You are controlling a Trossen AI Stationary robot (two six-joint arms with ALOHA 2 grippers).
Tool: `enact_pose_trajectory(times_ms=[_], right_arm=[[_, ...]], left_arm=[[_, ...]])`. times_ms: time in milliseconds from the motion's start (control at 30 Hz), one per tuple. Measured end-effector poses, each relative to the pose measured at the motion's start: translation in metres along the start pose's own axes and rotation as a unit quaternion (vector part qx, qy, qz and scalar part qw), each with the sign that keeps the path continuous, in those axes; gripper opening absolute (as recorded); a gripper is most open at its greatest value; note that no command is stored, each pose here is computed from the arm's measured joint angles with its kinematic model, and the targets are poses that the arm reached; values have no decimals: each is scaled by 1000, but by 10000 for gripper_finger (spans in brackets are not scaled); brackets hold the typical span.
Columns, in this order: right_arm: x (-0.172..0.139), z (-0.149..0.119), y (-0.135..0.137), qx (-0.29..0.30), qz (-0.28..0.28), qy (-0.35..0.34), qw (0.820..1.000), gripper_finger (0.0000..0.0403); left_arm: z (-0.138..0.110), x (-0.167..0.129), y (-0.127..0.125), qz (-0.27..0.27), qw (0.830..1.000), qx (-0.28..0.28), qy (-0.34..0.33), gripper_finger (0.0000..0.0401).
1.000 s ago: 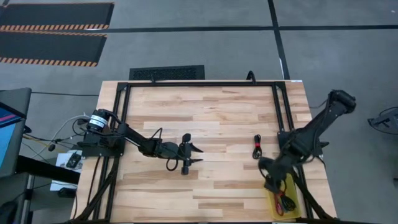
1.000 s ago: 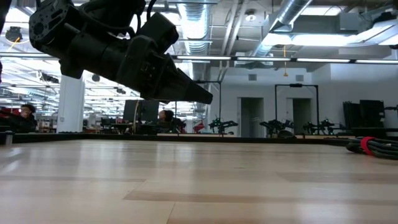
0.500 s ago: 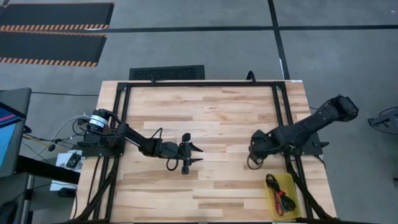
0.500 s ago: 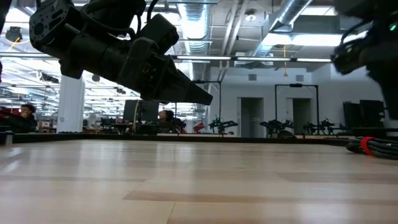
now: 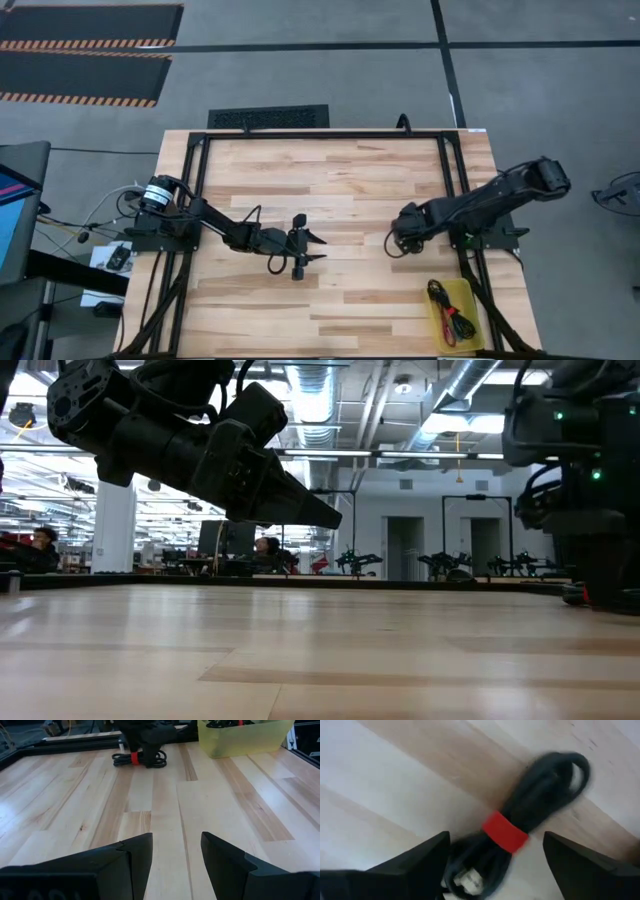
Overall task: Pick and place USB-C Cables
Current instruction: Put the black charger cable into the yellow bin
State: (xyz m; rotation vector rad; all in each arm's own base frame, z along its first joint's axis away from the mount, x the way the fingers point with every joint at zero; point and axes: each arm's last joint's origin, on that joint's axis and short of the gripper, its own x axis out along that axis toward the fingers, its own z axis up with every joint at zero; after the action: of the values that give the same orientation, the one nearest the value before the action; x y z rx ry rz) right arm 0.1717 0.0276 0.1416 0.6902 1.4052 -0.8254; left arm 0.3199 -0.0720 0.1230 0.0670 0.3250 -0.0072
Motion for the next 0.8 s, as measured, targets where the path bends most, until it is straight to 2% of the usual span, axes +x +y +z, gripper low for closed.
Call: enact_pose_trajectory(times_ms=[100,233,333,433,567,700,800], right_arm=[[9,1,5,-14,13,-6,1000,344],[12,-1,12,-40,24,-9,999,297],[9,-2,19,-49,35,-18,998,231],[3,-3,27,-60,51,-30,996,144],[-9,-3,48,-90,116,-84,986,36],[-20,-4,67,-126,184,-124,967,33],[-34,-4,74,-132,197,-128,963,59]], left_arm=[[0,0,0,0,1000,0,0,159],[0,0,0,0,1000,0,-1,159],[0,0,0,0,1000,-1,-2,159],[1,0,0,4,1000,-1,-4,159],[1,0,0,5,1000,-2,-8,159],[2,0,1,7,1000,-3,-10,159],[2,0,1,9,1000,-5,-12,159]])
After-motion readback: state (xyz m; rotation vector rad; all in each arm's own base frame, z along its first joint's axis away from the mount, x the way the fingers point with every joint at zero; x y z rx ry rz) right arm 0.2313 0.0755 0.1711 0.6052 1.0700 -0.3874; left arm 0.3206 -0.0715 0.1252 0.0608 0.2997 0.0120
